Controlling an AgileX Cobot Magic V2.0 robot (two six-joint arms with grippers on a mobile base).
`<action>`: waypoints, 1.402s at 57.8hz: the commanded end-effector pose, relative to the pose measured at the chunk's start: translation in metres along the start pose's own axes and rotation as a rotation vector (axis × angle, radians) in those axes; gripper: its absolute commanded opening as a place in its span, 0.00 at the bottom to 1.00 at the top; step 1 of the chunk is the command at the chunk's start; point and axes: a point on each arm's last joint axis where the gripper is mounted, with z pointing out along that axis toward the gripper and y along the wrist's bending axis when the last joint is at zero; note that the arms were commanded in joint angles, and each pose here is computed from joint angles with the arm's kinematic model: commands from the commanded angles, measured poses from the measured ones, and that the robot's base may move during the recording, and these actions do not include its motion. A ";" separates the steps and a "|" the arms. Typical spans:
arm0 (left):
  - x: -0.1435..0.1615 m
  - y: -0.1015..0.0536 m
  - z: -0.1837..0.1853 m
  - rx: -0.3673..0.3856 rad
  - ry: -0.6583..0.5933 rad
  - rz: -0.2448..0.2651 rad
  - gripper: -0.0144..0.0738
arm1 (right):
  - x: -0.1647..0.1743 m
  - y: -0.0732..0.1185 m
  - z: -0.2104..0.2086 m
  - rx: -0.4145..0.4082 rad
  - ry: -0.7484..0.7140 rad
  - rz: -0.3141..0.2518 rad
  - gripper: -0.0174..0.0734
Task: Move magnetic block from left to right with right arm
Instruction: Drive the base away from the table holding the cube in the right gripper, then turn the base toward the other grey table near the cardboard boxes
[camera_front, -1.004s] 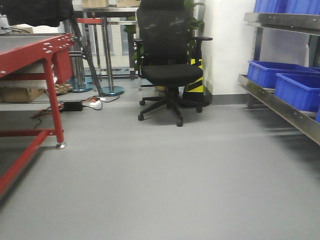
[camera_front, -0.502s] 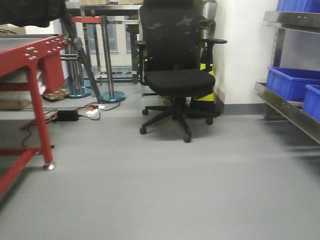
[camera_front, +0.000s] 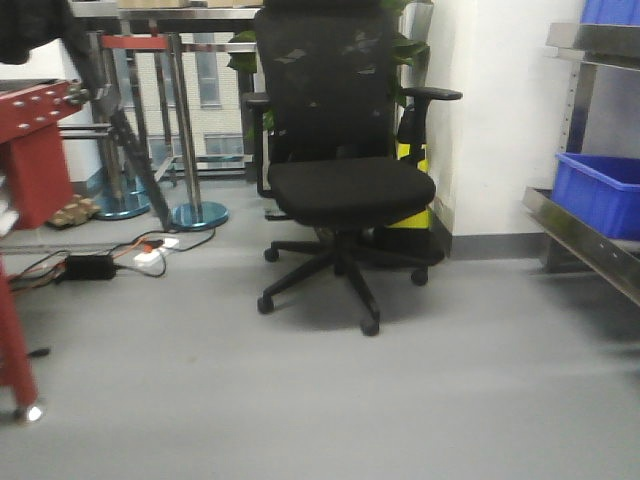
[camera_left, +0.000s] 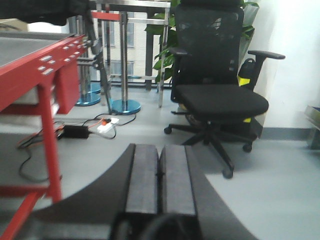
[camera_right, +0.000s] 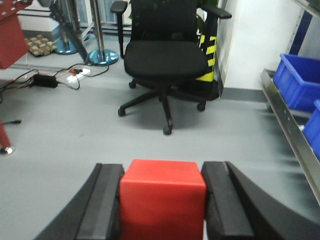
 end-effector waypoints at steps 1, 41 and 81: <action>-0.007 0.000 -0.001 -0.003 -0.090 -0.011 0.02 | -0.015 0.001 -0.002 -0.005 -0.101 -0.020 0.41; -0.007 0.000 -0.001 -0.003 -0.088 -0.011 0.02 | -0.015 0.001 -0.002 -0.005 -0.101 -0.020 0.41; -0.007 0.000 -0.001 -0.003 -0.088 -0.011 0.02 | -0.015 0.001 -0.002 -0.004 -0.100 -0.020 0.41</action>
